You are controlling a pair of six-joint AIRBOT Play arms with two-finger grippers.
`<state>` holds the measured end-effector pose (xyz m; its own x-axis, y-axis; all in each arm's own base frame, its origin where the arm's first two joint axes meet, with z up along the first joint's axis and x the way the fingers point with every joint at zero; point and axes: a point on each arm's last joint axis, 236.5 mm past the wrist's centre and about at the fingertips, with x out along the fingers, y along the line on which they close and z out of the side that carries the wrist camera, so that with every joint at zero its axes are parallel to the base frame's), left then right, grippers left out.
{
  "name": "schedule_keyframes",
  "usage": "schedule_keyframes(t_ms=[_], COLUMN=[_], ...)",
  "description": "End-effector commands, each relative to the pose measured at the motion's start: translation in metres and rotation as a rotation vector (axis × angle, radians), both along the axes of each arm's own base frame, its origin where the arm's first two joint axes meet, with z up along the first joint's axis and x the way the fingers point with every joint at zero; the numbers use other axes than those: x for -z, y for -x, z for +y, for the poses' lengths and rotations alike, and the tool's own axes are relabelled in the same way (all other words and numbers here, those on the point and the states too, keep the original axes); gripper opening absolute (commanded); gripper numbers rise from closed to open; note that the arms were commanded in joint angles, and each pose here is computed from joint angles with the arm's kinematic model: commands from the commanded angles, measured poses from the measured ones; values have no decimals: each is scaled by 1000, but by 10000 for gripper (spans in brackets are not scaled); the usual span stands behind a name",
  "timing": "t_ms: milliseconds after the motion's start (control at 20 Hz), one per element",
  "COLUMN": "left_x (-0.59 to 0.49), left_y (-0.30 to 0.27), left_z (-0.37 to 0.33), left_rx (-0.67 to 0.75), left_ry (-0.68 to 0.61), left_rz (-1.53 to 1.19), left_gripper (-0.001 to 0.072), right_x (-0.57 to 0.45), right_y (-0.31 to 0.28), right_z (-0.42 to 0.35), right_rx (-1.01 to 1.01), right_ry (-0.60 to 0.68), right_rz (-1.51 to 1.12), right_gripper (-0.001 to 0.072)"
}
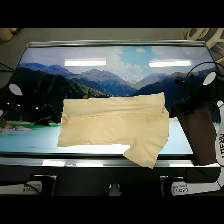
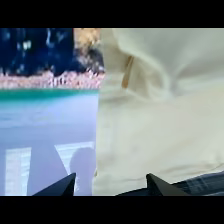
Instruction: Fold the shirts.
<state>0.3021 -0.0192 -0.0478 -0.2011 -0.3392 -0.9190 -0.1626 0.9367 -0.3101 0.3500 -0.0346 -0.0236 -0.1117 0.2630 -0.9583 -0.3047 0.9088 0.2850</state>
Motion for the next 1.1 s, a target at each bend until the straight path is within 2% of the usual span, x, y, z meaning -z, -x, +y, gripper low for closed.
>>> schedule_keyframes(t_ms=[0, 300, 550, 600, 700, 750, 800, 850, 1000, 1050], left_x=[34, 56, 66, 67, 68, 69, 69, 69, 66, 65], left_y=[58, 83, 72, 68, 64, 63, 63, 63, 62, 61], left_z=[-4, -15, -27, -29, -32, -33, -34, -34, -35, -35], left_rx=[-33, -25, -12, -22, -21, -17, -10, -9, -13, -13], left_ry=[3, 6, -28, -36, -40, -41, -40, -40, -35, -35], left_rz=[36, 64, 6, -4, -24, -29, -32, -31, -40, -45], left_gripper=[534, 534, 530, 451, 229, 103, 27, 27, 27, 27], right_x=[10, 21, 22, 25, 35, 41, 49, 56, 73, 77], right_y=[49, 72, 83, 91, 113, 121, 129, 136, 154, 155], right_z=[-1, 5, 10, 12, 23, 29, 36, 43, 65, 68], right_rx=[27, 39, 27, 34, 49, 51, 63, 75, 95, 110], right_ry=[-13, -6, -7, -2, -11, -25, -44, -64, -147, -155], right_rz=[51, 46, 38, 27, 5, -1, -1, 13, 48, 44], right_gripper=[488, 489, 515, 518, 627, 628, 627, 623, 537, 537])
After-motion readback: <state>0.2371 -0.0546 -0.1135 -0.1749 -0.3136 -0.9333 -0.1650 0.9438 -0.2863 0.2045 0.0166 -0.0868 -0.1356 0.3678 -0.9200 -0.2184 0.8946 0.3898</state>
